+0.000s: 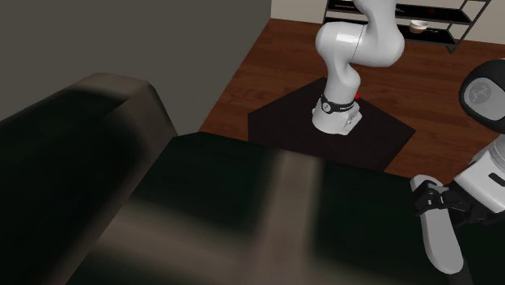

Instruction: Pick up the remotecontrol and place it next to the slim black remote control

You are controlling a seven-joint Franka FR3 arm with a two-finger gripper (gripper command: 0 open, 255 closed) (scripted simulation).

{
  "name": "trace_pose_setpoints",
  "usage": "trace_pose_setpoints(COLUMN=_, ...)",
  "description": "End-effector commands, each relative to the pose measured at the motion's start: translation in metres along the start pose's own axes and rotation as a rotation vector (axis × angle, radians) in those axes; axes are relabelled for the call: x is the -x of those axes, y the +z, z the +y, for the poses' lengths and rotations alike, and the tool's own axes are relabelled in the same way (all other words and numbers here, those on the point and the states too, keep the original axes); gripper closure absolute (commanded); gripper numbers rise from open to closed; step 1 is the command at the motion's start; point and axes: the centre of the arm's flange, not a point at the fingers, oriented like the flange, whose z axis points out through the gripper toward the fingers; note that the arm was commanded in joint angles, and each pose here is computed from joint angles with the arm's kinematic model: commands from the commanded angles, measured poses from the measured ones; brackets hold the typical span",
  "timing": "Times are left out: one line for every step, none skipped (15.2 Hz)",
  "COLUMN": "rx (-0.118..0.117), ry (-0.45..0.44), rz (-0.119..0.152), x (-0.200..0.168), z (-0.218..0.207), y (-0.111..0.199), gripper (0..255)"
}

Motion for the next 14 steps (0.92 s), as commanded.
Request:
trace_pose_setpoints(rx=0.000, ry=0.001, rz=0.000, x=0.000, z=0.000, y=0.001, gripper=255)
trace_pose_setpoints(rx=0.000, ry=0.001, rz=0.000, x=0.000, z=0.000, y=0.001, gripper=255)
trace_pose_setpoints(rx=0.000, ry=0.001, rz=0.000, x=0.000, z=0.000, y=0.001, gripper=255)
trace_pose_setpoints(rx=0.000, ry=0.001, rz=0.000, x=0.000, z=0.000, y=0.001, gripper=255)
trace_pose_setpoints(rx=0.000, ry=0.001, rz=0.000, x=0.000, z=0.000, y=0.000, gripper=0)
trace_pose_setpoints(rx=0.000, ry=0.001, rz=0.000, x=0.000, z=0.000, y=0.000, gripper=0)
trace_pose_setpoints(rx=0.000, ry=0.001, rz=0.000, x=0.000, z=0.000, y=0.000, gripper=0)
trace_pose_setpoints(rx=0.000, ry=0.001, rz=0.000, x=0.000, z=0.000, y=0.000, gripper=0)
trace_pose_setpoints(rx=0.000, ry=0.001, rz=0.000, x=0.000, z=0.000, y=0.000, gripper=0)
trace_pose_setpoints(rx=0.000, ry=0.001, rz=0.000, x=0.000, z=0.000, y=0.001, gripper=0)
trace_pose_setpoints(rx=0.000, ry=0.001, rz=0.000, x=0.000, z=0.000, y=-0.013, gripper=0)
trace_pose_setpoints(rx=0.000, ry=0.001, rz=0.000, x=0.000, z=0.000, y=-0.026, gripper=0)
trace_pose_setpoints(rx=0.000, ry=0.001, rz=0.000, x=0.000, z=0.000, y=-0.039, gripper=0)
trace_pose_setpoints(rx=0.000, ry=0.001, rz=0.000, x=0.000, z=0.000, y=-0.049, gripper=0)
